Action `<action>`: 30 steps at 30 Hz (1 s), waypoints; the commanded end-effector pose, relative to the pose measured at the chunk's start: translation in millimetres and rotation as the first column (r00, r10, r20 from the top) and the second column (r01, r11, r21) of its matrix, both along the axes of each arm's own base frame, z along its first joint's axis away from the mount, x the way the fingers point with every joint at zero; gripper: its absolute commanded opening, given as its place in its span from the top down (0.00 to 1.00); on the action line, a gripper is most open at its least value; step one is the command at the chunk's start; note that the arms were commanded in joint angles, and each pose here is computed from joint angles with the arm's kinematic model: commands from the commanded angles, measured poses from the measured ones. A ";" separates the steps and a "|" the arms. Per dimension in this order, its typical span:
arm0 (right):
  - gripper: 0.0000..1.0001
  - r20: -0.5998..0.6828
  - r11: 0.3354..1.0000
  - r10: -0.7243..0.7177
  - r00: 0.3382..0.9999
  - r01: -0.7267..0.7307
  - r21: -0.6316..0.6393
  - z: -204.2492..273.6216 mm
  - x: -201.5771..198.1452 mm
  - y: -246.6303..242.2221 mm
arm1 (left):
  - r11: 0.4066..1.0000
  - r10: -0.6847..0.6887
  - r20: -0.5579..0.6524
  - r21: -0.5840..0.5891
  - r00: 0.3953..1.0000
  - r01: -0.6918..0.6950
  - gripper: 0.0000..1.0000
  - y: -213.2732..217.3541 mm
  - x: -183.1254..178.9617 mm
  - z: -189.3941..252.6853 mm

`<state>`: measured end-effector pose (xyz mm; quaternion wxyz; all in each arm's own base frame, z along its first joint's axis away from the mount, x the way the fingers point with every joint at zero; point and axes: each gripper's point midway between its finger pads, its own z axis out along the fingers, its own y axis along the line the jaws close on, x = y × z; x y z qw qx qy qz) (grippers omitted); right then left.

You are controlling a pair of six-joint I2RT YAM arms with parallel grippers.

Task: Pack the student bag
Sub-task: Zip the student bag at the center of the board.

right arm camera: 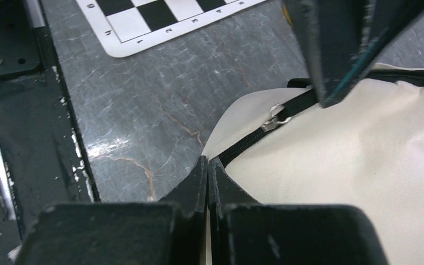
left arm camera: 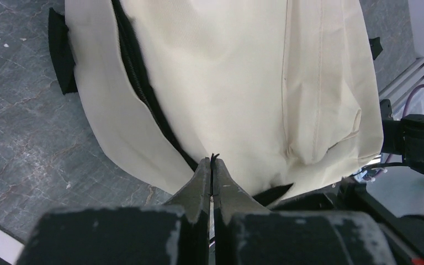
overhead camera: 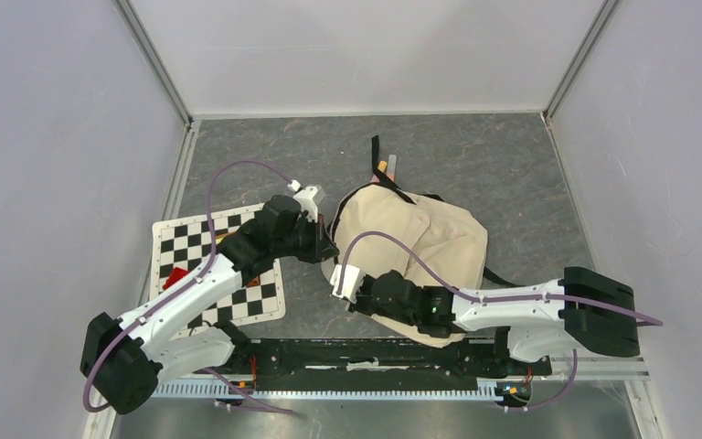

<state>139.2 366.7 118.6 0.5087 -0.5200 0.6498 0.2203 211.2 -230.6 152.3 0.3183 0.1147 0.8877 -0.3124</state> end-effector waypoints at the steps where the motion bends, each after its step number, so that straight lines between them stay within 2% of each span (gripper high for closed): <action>1: 1.00 -0.021 0.991 0.131 0.991 -0.131 0.028 6.8 -43.0 10.5 | 0.995 -0.007 0.106 -0.099 0.994 0.018 0.98 -14.8 29.1 42.1; 9: 1.00 -0.042 0.986 0.167 0.985 -0.168 -0.022 -3.0 -67.2 1.0 | 0.994 -0.009 0.141 -0.105 0.990 0.024 0.98 -14.6 54.8 53.5; 21: 1.00 -0.120 0.979 0.200 0.972 -0.202 -0.006 -2.1 -94.5 -25.6 | 0.983 0.082 0.167 -0.177 0.983 -0.052 0.98 -1.8 126.5 58.2; 27: 1.00 -0.182 0.973 0.229 0.956 -0.226 0.039 3.9 -111.9 -27.0 | 0.985 0.008 0.160 -0.170 0.987 0.019 0.98 -14.1 137.7 58.7; 30: 1.00 -0.182 0.979 0.193 0.964 -0.178 0.094 19.3 -106.6 -25.9 | 0.985 -0.054 0.153 -0.152 0.987 0.078 0.98 -17.0 130.6 56.0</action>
